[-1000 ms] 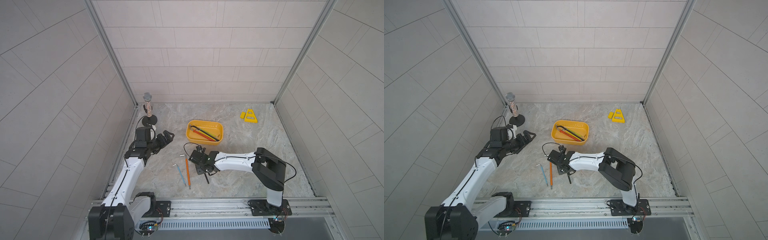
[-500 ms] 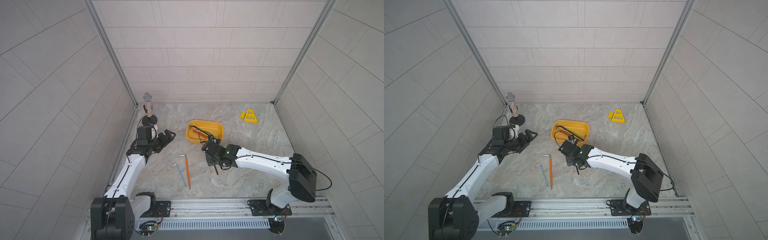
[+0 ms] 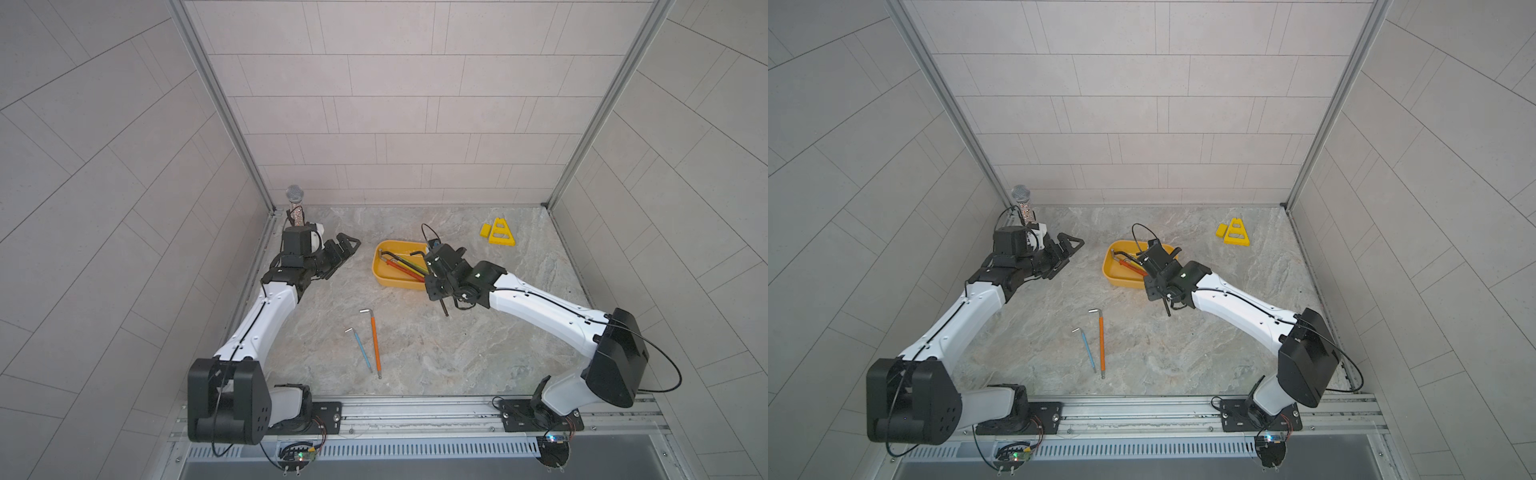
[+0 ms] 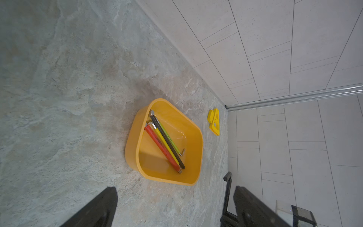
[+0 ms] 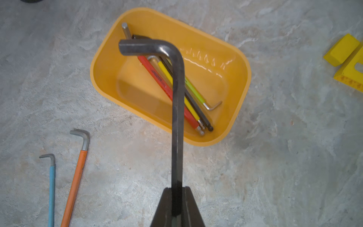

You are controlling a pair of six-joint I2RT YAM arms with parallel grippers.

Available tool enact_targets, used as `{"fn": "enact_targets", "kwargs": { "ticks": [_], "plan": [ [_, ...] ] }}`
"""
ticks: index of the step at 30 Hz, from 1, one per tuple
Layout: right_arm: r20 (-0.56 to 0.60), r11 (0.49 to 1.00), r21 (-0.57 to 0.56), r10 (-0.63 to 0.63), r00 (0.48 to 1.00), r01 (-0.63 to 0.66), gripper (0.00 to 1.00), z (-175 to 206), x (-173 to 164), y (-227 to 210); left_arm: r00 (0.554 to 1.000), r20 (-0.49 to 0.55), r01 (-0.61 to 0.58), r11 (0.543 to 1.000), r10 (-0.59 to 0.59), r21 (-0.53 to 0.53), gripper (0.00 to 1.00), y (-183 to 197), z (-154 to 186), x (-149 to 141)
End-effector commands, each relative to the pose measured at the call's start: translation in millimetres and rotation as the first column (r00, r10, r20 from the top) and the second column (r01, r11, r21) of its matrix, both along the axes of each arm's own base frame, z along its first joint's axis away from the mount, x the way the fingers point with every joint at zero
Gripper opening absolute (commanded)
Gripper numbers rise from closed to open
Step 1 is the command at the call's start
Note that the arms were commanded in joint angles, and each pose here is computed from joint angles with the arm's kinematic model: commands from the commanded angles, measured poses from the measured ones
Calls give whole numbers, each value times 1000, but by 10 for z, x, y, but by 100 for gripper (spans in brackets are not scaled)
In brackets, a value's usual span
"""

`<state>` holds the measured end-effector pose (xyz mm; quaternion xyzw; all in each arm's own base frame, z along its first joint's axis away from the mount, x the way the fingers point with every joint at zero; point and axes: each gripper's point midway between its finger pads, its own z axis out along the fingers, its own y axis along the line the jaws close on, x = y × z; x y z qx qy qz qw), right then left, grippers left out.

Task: Put the hex key on the desktop into the storage box
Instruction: Place the Allen key in the storage box.

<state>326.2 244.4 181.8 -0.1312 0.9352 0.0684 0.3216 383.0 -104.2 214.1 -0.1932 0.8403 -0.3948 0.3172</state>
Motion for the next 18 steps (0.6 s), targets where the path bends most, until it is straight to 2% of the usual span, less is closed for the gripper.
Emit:
{"fn": "enact_targets", "kwargs": {
  "ticks": [1, 7, 12, 18],
  "plan": [
    [11, 995, -45, 94, 996, -93, 0, 32, 213, 32, 1000, 15, 1, 1000, -1, 5, 100, -8, 4, 163],
    [-18, 978, -28, 207, 978, -207, 0, -41, 680, 217, 1000, -12, -4, 1000, 5, 23, 100, 5, -163, 390],
    [-5, 942, -76, 327, 945, -326, 0, -97, 962, 432, 999, -34, -8, 1000, 9, 21, 100, 14, -268, 380],
    [-8, 924, -129, 362, 932, -360, 0, -254, 1305, 500, 1000, -5, -29, 999, 29, 34, 100, 70, -207, 341]
  ]
}}
